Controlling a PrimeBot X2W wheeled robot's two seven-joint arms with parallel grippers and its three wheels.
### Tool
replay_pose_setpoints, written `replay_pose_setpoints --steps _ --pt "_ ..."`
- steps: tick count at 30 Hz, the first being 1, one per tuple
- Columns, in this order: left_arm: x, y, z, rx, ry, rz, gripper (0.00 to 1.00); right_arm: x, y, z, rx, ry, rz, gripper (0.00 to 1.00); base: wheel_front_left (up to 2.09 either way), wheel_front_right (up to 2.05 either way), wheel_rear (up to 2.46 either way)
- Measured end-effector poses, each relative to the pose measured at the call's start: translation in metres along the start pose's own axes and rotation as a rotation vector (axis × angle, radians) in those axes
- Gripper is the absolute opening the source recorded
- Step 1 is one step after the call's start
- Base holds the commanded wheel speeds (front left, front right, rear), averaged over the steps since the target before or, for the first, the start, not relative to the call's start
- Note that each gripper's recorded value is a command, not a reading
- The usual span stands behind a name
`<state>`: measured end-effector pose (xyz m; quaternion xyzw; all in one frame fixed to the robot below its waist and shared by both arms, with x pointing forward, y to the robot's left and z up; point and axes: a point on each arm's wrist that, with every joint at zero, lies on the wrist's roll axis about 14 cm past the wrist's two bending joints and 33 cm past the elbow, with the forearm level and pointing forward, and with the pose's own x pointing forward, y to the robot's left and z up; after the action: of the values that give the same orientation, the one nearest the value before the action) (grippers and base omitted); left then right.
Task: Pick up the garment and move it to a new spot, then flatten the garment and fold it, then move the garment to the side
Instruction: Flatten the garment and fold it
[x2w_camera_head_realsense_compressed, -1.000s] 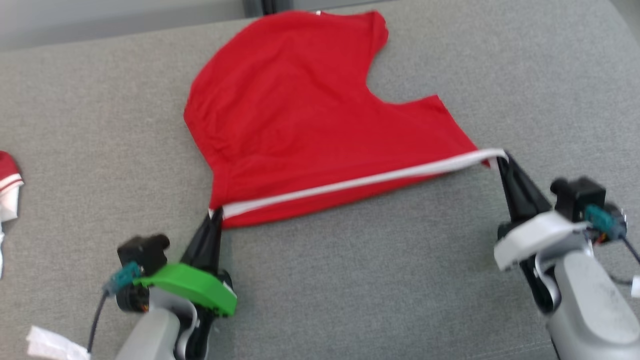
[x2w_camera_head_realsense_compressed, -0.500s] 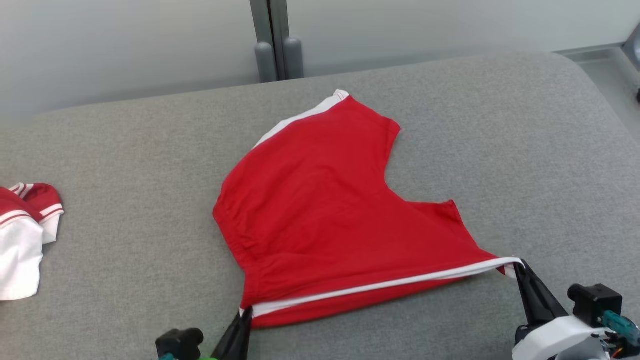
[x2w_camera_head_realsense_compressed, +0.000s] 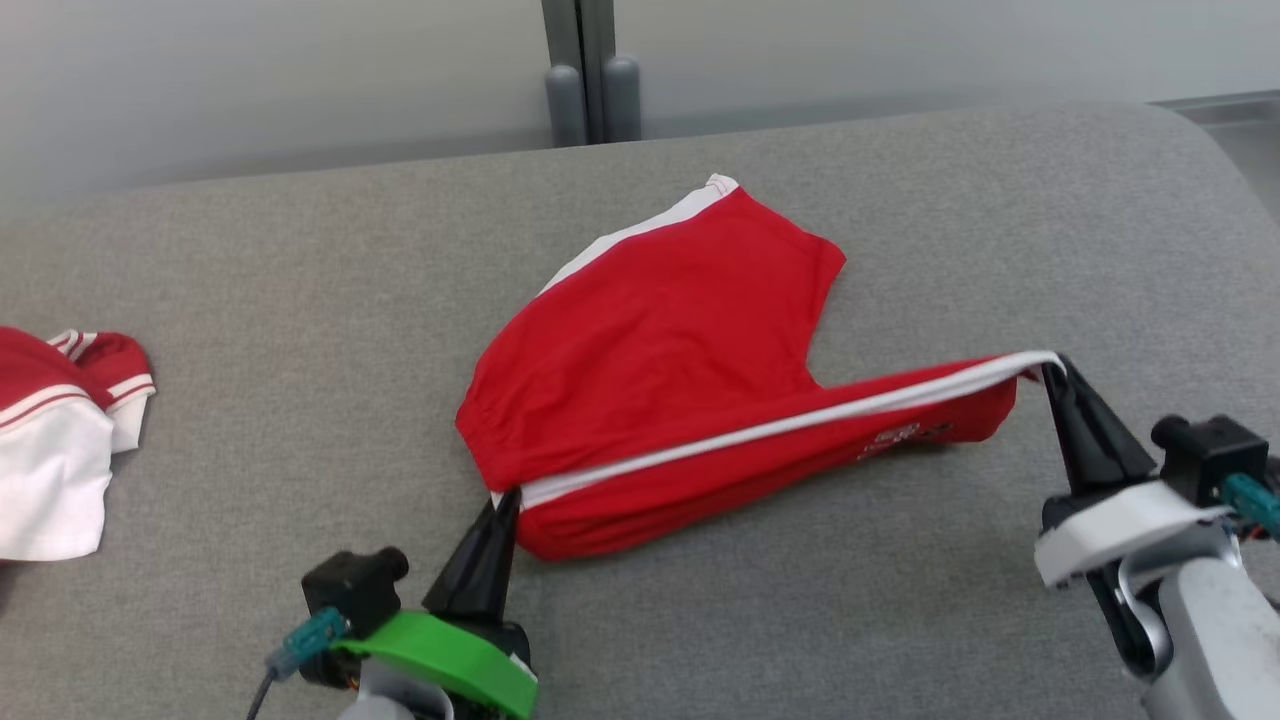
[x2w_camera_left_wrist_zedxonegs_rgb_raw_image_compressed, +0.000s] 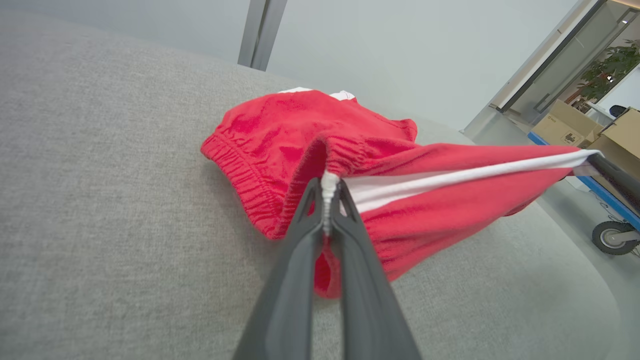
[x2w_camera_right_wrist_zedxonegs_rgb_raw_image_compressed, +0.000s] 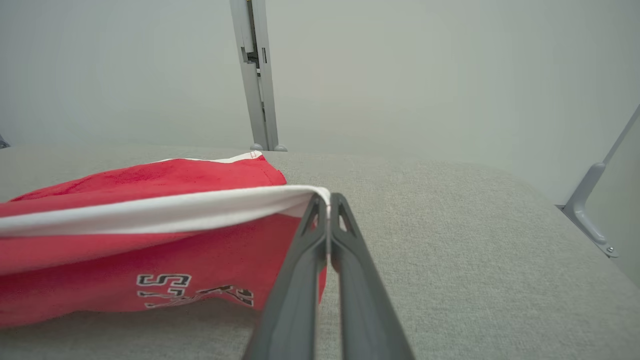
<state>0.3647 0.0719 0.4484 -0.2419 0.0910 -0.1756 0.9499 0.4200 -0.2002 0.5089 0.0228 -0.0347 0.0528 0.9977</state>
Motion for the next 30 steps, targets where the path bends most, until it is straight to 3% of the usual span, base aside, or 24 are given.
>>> replay_pose_setpoints --steps 8,14,26,27,28,29,30 --pt "0.045 0.016 0.045 -0.002 -0.103 -0.005 0.0 0.115 0.048 0.031 -0.157 -0.07 0.185 0.0 0.0 0.0 0.0" --pt "0.07 0.049 0.055 -0.001 -0.118 0.058 0.0 0.181 0.085 0.012 -0.231 -0.016 0.273 0.0 0.0 0.0 0.0" --pt "0.086 0.093 0.034 -0.029 -0.071 0.161 0.0 0.233 0.119 -0.055 -0.252 0.082 0.331 0.0 0.0 0.0 0.0" --pt "0.085 0.097 0.033 -0.033 -0.07 0.173 0.1 0.235 0.12 -0.057 -0.241 0.081 0.326 0.44 0.0 0.0 0.0" --pt "0.085 0.101 0.032 -0.035 -0.068 0.185 0.47 0.236 0.122 -0.06 -0.231 0.083 0.324 1.0 0.0 0.0 0.0" --pt "0.085 0.103 0.031 -0.039 -0.066 0.192 1.0 0.236 0.124 -0.064 -0.226 0.091 0.326 1.0 0.0 0.0 0.0" --pt "0.084 0.105 0.029 -0.043 -0.064 0.198 1.0 0.235 0.125 -0.067 -0.224 0.097 0.327 1.0 0.0 0.0 0.0"
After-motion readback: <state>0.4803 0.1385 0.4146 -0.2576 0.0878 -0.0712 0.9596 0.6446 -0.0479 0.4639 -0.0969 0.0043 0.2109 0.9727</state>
